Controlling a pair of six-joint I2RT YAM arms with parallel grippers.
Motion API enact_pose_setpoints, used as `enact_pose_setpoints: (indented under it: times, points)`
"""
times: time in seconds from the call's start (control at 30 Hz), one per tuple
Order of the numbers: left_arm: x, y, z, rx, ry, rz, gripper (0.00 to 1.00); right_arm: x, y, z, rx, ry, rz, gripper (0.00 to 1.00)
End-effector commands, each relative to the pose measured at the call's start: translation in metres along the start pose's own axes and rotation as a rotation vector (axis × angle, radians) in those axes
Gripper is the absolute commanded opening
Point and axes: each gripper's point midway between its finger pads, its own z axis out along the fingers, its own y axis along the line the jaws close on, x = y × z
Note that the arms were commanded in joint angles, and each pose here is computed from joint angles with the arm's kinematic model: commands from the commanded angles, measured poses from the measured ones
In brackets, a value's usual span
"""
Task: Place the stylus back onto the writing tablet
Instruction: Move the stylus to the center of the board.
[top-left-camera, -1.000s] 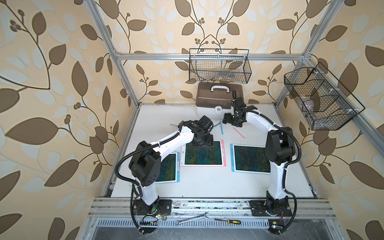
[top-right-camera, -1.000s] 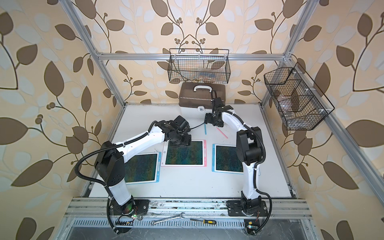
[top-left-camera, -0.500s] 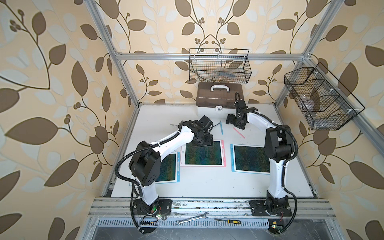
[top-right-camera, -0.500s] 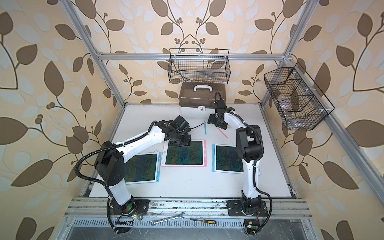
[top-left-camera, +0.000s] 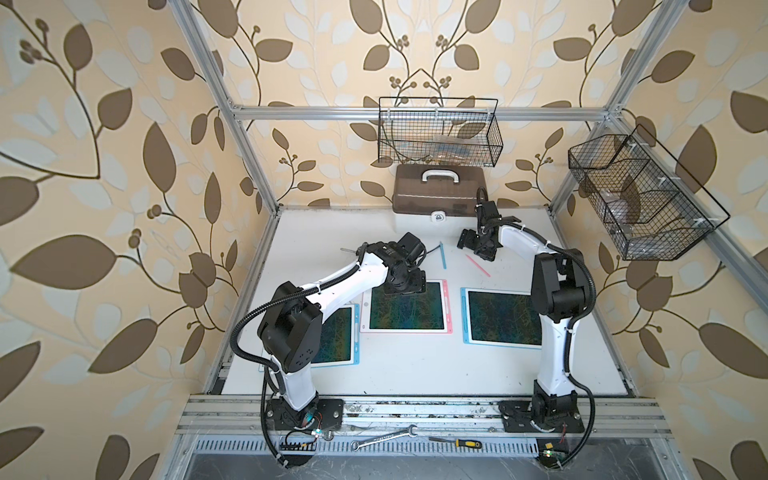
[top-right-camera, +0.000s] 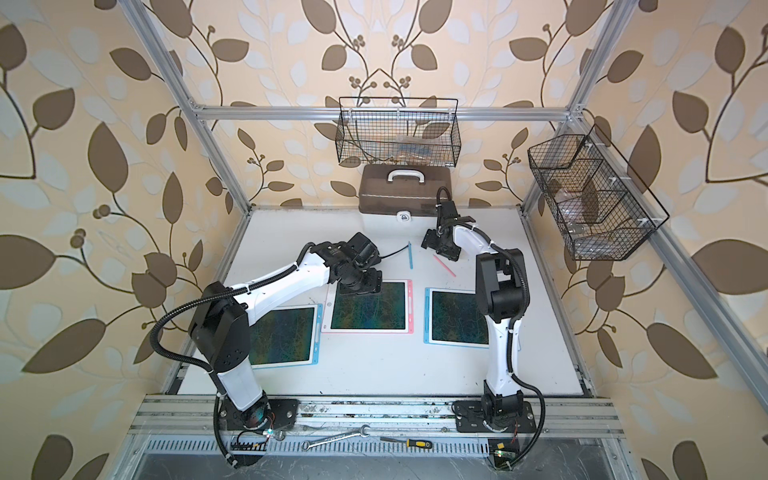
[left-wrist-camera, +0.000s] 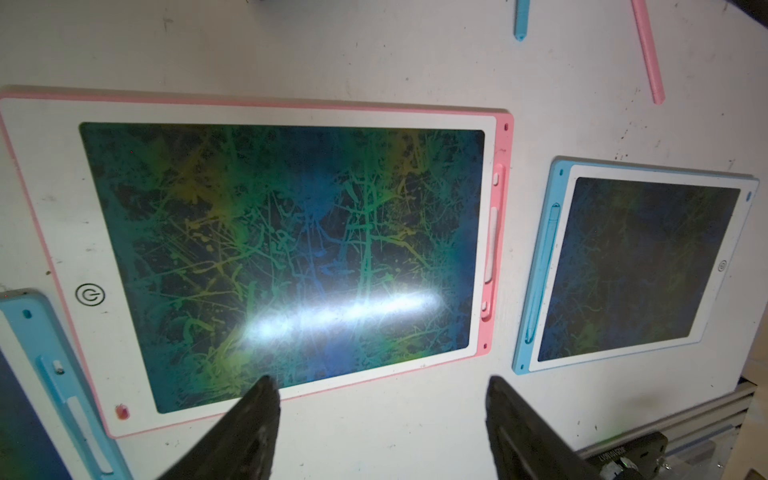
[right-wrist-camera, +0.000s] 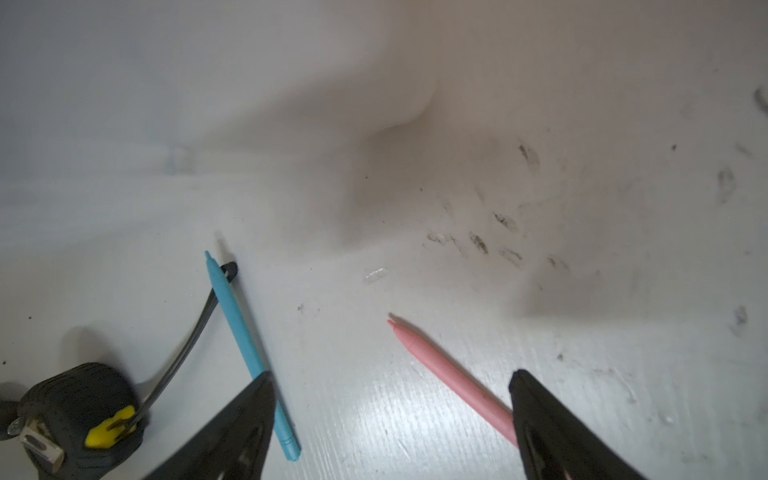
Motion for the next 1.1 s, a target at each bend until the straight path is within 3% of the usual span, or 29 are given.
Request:
enact_pose_setpoints:
  times: [0.0, 1.07]
  points:
    - [-0.007, -0.001, -0.013, 0.013, -0.049, 0.002, 0.79, 0.006, 0.000, 0.006, -0.011, 0.035, 0.030, 0.88]
    - [-0.021, 0.014, -0.022, 0.091, -0.127, -0.042, 0.79, 0.034, 0.005, 0.015, 0.002, 0.193, 0.030, 0.85]
